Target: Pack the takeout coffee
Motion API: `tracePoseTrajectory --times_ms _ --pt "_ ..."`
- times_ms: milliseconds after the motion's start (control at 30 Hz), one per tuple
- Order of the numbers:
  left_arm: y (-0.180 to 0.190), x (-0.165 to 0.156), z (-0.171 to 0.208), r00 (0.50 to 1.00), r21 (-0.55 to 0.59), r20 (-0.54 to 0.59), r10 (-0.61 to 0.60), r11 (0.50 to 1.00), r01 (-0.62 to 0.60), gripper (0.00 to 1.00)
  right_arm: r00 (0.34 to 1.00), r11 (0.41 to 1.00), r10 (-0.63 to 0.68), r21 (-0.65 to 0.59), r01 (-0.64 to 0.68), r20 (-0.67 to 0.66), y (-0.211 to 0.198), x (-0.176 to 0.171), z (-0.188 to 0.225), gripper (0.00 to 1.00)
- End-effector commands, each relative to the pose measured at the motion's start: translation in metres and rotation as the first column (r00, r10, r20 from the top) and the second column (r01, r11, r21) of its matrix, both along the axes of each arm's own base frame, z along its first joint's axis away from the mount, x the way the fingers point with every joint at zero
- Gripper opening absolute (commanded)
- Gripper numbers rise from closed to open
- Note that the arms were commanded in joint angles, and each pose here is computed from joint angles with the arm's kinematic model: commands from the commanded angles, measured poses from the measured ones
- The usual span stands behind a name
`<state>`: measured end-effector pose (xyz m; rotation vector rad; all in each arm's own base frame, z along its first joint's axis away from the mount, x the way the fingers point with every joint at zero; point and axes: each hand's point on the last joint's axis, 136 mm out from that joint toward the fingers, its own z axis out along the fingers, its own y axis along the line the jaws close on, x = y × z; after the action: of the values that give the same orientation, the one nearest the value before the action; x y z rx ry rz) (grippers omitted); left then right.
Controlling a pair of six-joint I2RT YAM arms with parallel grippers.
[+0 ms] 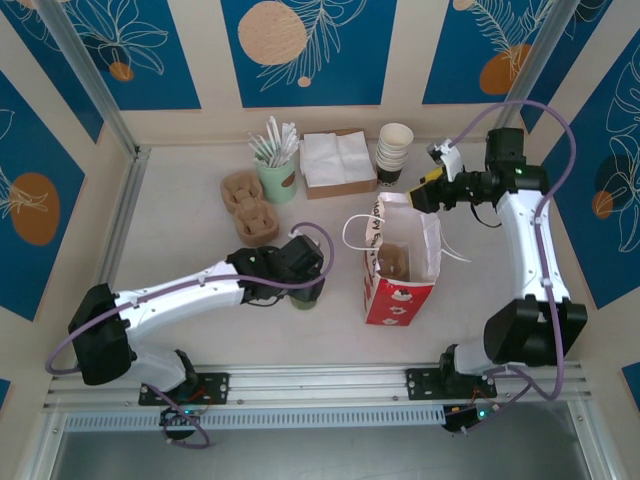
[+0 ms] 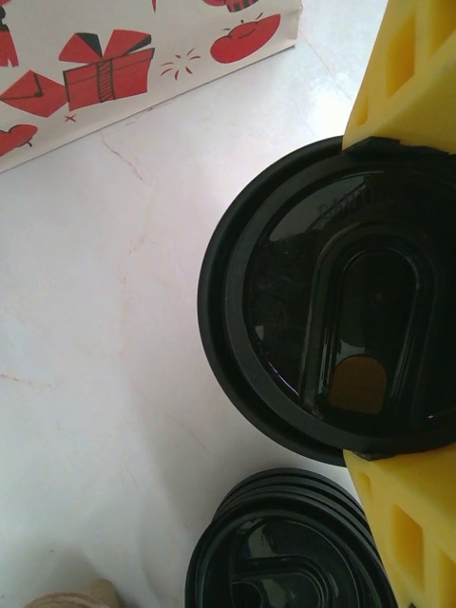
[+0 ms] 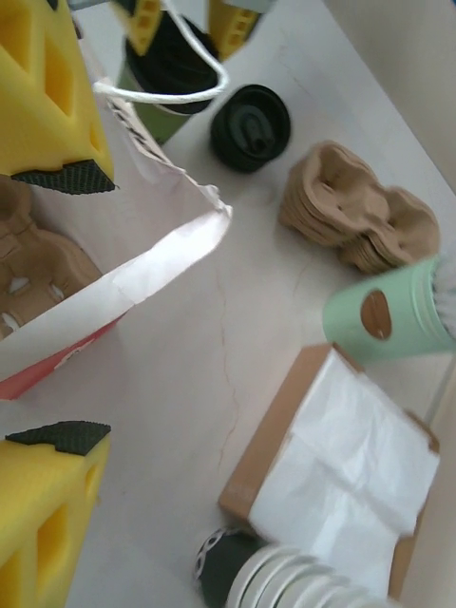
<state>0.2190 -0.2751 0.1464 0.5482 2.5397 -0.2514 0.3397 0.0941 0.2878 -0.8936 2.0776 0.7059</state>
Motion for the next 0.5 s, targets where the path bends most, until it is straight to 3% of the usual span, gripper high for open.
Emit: tracePoseTrajectory --times_ms 0,267,467 --pt "-0.003 0.004 0.023 1.000 -0.022 0.018 -0.010 1.000 0.011 0.67 0.979 0.982 0.188 0.001 -0.189 0.082 0.019 -0.019 0.001 0.68" --pt "-0.012 0.004 0.047 0.999 -0.074 0.022 -0.023 0.997 0.025 0.67 0.965 0.971 0.233 -0.081 -0.224 0.121 0.018 -0.003 -0.015 0.71" --pt "-0.013 0.005 0.064 0.999 -0.084 0.031 -0.024 0.996 0.026 0.68 0.963 0.960 0.261 -0.125 -0.250 0.075 0.015 0.007 -0.030 0.71"
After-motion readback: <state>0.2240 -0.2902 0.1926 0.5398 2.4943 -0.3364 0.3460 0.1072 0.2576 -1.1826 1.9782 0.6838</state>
